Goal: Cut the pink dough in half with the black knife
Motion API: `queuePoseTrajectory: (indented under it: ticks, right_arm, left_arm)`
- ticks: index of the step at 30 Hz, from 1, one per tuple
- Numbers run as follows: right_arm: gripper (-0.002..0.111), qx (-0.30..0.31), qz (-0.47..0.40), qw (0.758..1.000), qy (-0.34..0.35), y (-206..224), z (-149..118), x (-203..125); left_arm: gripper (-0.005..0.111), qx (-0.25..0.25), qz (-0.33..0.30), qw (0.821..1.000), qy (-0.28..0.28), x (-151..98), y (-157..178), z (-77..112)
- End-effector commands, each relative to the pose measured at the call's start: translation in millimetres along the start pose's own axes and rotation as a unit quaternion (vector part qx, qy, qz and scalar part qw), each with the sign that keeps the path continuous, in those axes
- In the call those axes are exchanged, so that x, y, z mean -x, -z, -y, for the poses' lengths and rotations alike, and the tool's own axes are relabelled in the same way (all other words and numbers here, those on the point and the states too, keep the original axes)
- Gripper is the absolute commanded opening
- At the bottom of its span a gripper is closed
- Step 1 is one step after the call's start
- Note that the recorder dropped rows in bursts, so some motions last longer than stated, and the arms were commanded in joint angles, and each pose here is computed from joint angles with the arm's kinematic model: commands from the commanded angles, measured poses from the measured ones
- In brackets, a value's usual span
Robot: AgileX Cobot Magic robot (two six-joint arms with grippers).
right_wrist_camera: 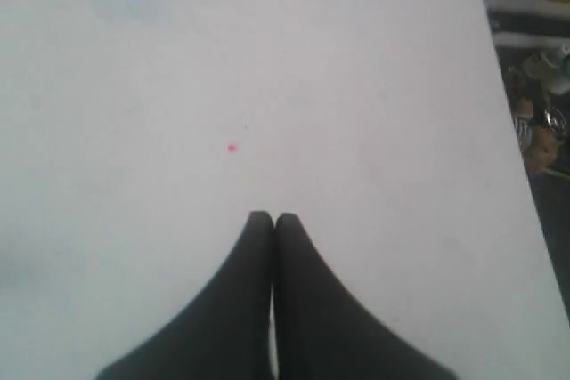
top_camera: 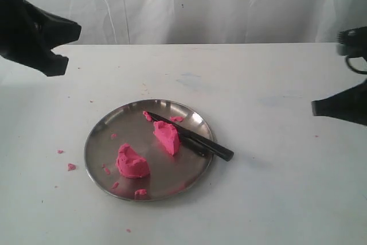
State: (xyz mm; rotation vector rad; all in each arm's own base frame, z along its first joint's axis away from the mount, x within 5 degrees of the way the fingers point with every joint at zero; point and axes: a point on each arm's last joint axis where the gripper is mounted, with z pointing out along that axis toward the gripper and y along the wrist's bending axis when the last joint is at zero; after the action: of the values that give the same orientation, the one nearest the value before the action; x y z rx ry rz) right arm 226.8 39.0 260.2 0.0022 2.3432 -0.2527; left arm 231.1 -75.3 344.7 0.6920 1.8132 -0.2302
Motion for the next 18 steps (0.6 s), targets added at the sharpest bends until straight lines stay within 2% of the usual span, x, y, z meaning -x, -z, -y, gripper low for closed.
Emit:
queuePoseTrajectory:
  ticks: [1, 4, 8, 9, 10, 13, 15, 18]
  right_arm:
    - [0.000, -0.007, 0.114, 0.988, -0.103, 45, 33, -37]
    - [0.000, 0.011, 0.209, 0.963, -0.167, 83, 53, -49]
    - [0.000, 0.031, 0.311, 0.938, -0.150, 127, 74, -71]
    - [0.000, 0.022, 0.320, 0.939, -0.125, 132, 77, -79]
    - [0.000, 0.006, 0.330, 0.941, -0.073, 137, 81, -90]
    - [0.000, -0.014, 0.306, 0.951, 0.035, 134, 83, -122]
    - [0.000, 0.023, 0.296, 0.952, 0.076, 132, 76, -139]
    - [0.000, 0.061, 0.299, 0.940, 0.154, 130, 64, -141]
  left_arm:
    - [0.000, 0.055, -0.016, 0.998, 0.016, -25, -4, -4.1]
    - [0.000, 0.079, -0.028, 0.996, 0.020, -39, -5, -5.1]
    - [0.000, 0.081, -0.040, 0.996, 0.023, -48, -6, -3.5]
    - [0.000, 0.078, -0.041, 0.996, 0.023, -48, -6, -2.7]
    - [0.000, 0.074, -0.042, 0.996, 0.023, -49, -6, -2.0]
    - [0.000, 0.059, -0.046, 0.997, 0.026, -50, -7, 0.7]
    - [0.000, 0.056, -0.049, 0.997, 0.020, -50, -7, 1.3]
    - [0.000, 0.060, -0.048, 0.997, 0.020, -51, -6, 1.2]
